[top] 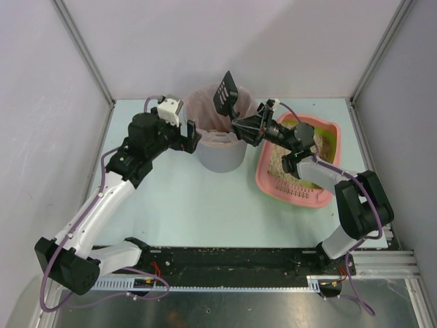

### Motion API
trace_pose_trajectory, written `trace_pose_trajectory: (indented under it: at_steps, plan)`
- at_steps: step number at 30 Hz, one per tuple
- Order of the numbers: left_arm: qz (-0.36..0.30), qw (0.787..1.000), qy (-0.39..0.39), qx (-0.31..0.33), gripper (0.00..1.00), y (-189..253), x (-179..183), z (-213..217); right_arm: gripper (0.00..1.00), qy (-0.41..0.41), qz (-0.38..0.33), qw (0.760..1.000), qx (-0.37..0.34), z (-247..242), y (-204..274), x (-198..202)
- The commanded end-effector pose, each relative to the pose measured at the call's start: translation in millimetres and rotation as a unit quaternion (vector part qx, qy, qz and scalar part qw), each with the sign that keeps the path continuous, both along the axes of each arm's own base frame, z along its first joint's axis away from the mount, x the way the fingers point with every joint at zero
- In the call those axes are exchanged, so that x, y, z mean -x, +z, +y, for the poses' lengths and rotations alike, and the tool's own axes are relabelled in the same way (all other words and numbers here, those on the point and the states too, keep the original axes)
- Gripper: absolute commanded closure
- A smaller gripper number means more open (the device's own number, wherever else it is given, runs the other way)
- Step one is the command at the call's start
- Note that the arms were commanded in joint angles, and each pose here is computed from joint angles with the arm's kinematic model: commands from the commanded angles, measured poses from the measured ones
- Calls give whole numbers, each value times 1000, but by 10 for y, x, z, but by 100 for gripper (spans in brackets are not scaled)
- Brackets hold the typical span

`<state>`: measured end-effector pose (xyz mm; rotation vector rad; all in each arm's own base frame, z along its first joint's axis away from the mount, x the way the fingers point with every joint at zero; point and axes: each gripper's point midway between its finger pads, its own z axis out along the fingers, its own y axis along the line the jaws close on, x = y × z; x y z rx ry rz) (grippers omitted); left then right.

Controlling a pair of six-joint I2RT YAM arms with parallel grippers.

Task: Clean the litter box

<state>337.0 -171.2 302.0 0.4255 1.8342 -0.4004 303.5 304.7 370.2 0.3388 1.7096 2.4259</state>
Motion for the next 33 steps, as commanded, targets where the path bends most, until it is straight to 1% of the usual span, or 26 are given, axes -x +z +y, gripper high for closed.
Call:
trace_pose_trajectory:
  at_steps: [1, 4, 7, 8, 10, 12, 13, 14, 15, 16, 17, 18, 19, 20, 21, 22, 23, 24, 25, 26, 27, 28, 29, 30, 31, 33]
  plan:
    - [-29, 1000, 0, 7, 0, 148, 2, 26, 100, 16, -21, 999, -47, -106, 275, 121]
    - [-27, 1000, 2, 5, 0, 128, -10, 31, 100, 14, -36, 999, -28, -92, 208, 124]
    - [-31, 1000, 0, 2, 1, 140, -3, 34, 100, 6, -73, 997, -8, -94, 213, 181]
    - [-34, 999, 1, 2, 1, 156, 1, 43, 100, 5, -89, 996, 10, -79, 166, 205]
    - [-38, 999, 3, 2, 1, 165, 2, 51, 100, -4, -121, 992, 25, -133, 263, 310]
    - [-39, 999, 3, 2, 1, 167, 4, 52, 100, -22, -135, 988, 71, -147, 151, 300]
    - [-41, 999, 0, 4, 1, 183, 17, 46, 100, -43, -166, 982, 80, -258, 290, 388]
    - [-44, 999, -1, 6, 1, 206, 27, 44, 100, -49, -138, 983, 112, -293, 172, 352]
    - [-45, 999, -3, 7, 1, 214, 34, 41, 100, -70, -175, 972, 138, -360, 157, 369]
    - [-47, 999, -3, 8, 2, 226, 35, 41, 100, -96, -196, 964, 149, -518, 266, 438]
    - [-49, 999, -3, 8, 1, 233, 44, 46, 100, -102, -165, 964, 180, -603, 156, 453]
    - [-50, 999, -4, 10, 2, 237, 50, 45, 100, -123, -197, 950, 207, -702, 129, 457]
    - [-51, 999, -6, 11, 2, 242, 57, 39, 100, -150, -193, 942, 230, -875, 96, 412]
    - [-51, 999, -8, 13, 2, 242, 59, 30, 100, -157, -165, 937, 264, -1019, -27, 532]
    - [-51, 999, -11, 14, 2, 244, 61, 16, 100, -166, -160, 930, 286, -1123, -92, 556]
    - [-51, 999, -12, 13, 2, 243, 65, 16, 100, -175, -189, 913, 318, -1229, -142, 589]
    - [-50, 999, -14, 14, 2, 234, 66, 7, 100, -178, -134, 909, 353, -1431, -347, 637]
    - [-51, 998, -15, 15, 2, 237, 66, 4, 100, -169, -123, 904, 373, -1488, -442, 695]
    - [-51, 998, -16, 13, 2, 234, 64, 5, 100, -179, -159, 880, 410, -1641, -474, 684]
    - [-50, 999, -15, 14, 2, 226, 65, 4, 100, -174, -96, 873, 445, -1795, -687, 789]
    - [-51, 998, -16, 13, 2, 223, 57, -1, 100, -169, -83, 860, 474, -1891, -814, 797]
    - [-49, 999, -18, 15, 2, 216, 62, -9, 100, -163, -94, 841, 507, -1983, -901, 827]
    - [-48, 999, -20, 17, 1, 214, 63, -19, 100, -159, -55, 817, 552, -2121, -1057, 900]
    - [-45, 998, -27, 20, 2, 204, 73, -46, 100, -155, -42, 802, 575, -2196, -1135, 919]
    - [-41, 998, -30, 22, 2, 190, 67, -66, 100, -160, -24, 777, 609, -2326, -1245, 927]
    - [-38, 998, -36, 25, 2, 178, 71, -92, 100, -137, -6, 754, 642, -2425, -1368, 1012]
